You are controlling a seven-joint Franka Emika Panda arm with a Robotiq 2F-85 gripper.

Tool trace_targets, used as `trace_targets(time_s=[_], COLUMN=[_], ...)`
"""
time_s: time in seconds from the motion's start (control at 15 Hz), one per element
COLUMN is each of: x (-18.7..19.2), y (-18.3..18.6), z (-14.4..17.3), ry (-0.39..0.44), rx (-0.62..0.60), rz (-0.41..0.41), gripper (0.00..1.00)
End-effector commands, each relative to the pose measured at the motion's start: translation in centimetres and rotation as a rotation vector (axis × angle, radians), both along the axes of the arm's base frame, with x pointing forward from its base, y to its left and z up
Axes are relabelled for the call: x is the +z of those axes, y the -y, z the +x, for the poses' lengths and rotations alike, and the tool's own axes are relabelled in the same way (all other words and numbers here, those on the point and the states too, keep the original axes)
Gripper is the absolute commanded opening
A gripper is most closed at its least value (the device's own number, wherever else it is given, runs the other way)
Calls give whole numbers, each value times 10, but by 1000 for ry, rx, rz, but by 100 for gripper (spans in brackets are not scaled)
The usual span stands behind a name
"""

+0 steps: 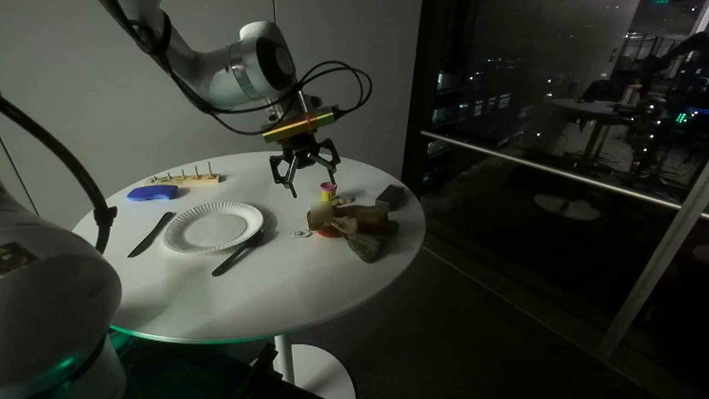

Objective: Pick the black spoon and put it to the right of the white paper plate, pick the black knife and put it to the left of the white paper plate, pick the round red toy and put it on the white plate

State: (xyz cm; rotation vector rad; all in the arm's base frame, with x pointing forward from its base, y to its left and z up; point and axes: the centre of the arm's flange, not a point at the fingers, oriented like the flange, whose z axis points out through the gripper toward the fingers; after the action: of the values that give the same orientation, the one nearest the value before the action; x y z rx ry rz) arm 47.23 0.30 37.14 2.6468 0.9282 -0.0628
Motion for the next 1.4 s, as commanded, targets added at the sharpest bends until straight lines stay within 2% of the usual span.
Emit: trace_targets(time_s=[0.0, 0.67, 1.0, 1.33], x=[-2, -41, -53, -67], y=[4, 33, 45, 53], z=[29, 65, 71, 70], ry=[-43, -163, -190, -234], rx=[66, -30, -19, -15], rz=[14, 53, 60, 119], gripper=[100, 100, 100, 100])
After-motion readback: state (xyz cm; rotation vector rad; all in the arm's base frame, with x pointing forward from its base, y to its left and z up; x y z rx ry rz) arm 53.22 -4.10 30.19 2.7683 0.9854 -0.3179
